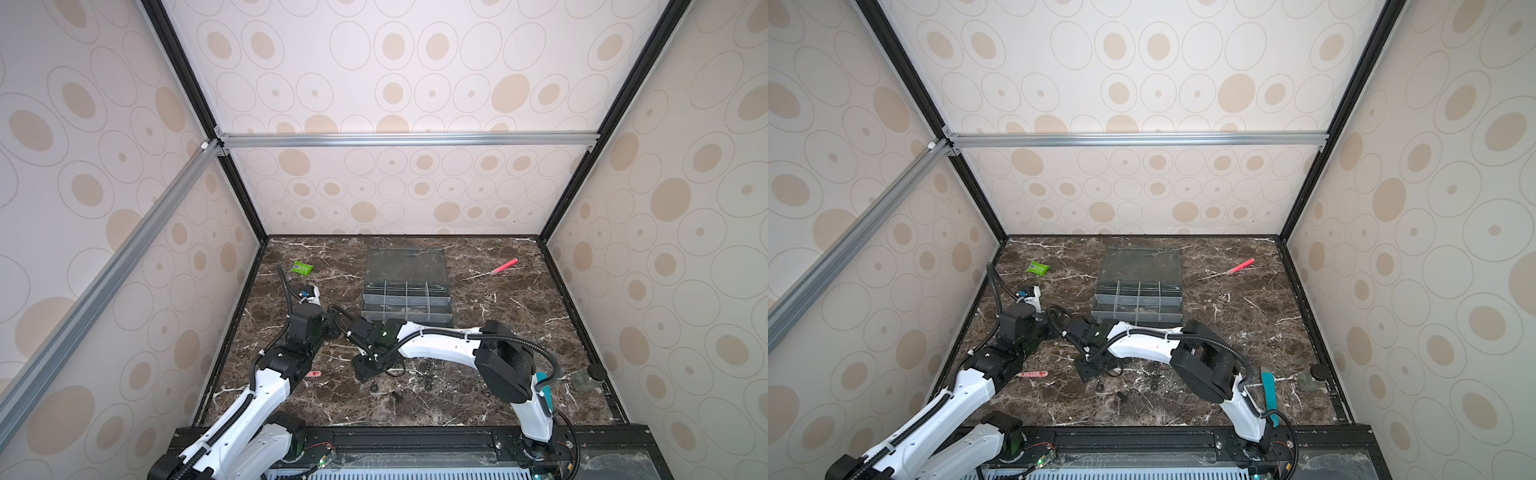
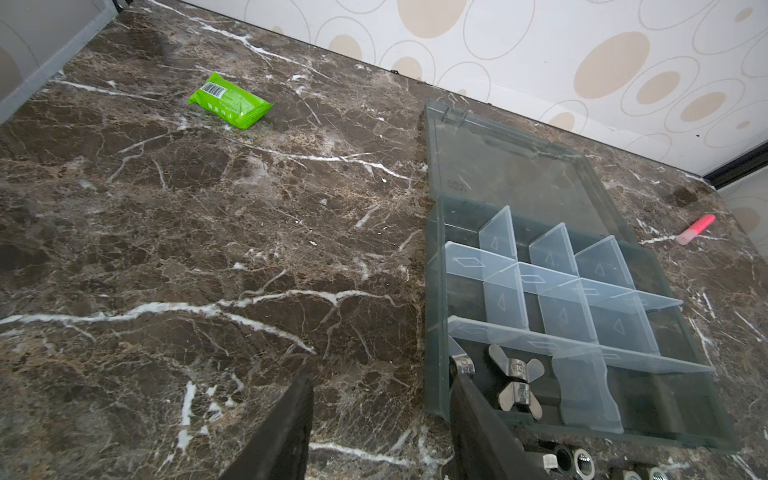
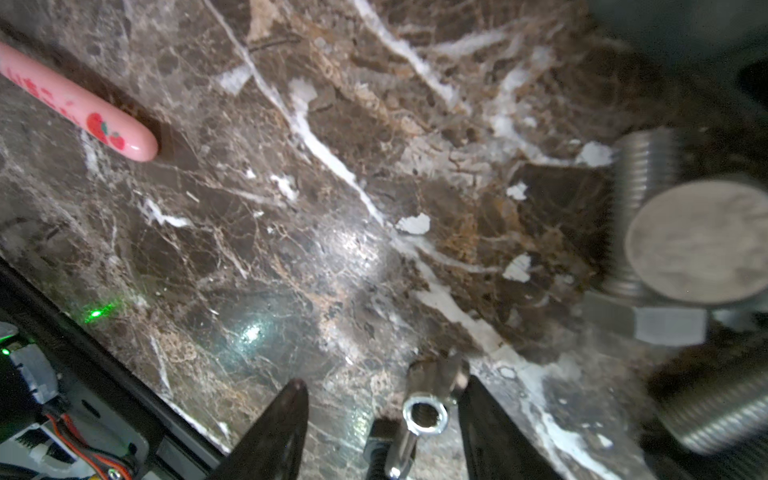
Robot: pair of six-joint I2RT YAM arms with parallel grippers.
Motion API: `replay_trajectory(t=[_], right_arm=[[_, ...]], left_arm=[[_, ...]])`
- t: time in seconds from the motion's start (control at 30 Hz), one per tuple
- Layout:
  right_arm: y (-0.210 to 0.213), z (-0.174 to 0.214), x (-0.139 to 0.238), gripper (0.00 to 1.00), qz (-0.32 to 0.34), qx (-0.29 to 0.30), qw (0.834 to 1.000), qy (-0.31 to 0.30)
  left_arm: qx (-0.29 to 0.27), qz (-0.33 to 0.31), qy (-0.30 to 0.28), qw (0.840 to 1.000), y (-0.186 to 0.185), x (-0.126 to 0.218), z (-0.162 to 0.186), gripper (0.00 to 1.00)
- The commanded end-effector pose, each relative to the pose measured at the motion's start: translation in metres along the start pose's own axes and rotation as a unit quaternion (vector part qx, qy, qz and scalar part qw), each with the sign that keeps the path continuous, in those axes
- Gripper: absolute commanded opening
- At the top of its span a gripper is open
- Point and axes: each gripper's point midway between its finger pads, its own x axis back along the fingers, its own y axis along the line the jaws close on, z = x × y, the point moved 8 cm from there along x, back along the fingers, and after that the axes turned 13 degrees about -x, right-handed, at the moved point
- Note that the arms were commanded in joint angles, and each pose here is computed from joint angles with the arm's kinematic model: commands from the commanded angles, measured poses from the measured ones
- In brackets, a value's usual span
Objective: Sort the screws and nuts into containers
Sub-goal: 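Close the right gripper on the small silver wing nut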
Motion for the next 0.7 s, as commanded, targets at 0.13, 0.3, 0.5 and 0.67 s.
replay_trajectory(t=[0.13,0.3,0.5,0.67], right_arm=[[-0.015,0.007,-0.002,0.57,0.076,0.005,0.997,0.006],[-0.013,0.006,-0.004,0.53,0.077,0.005,0.997,0.006],[-0.010,0.005,-0.010,0.46,0.075,0.010,0.997,0.010],[-0.011,0.006,-0.015,0.38,0.077,0.010,0.997,0.015]], left_arm=[[0.011,-0.006,0.000,1.000,0.004,0.000,0.000,0.54],[0.011,-0.004,0.004,1.000,0.003,-0.002,0.001,0.54],[0.011,-0.004,0.004,1.000,0.004,-0.002,0.002,0.53],[0.012,-0.006,0.002,1.000,0.005,0.000,0.002,0.54]])
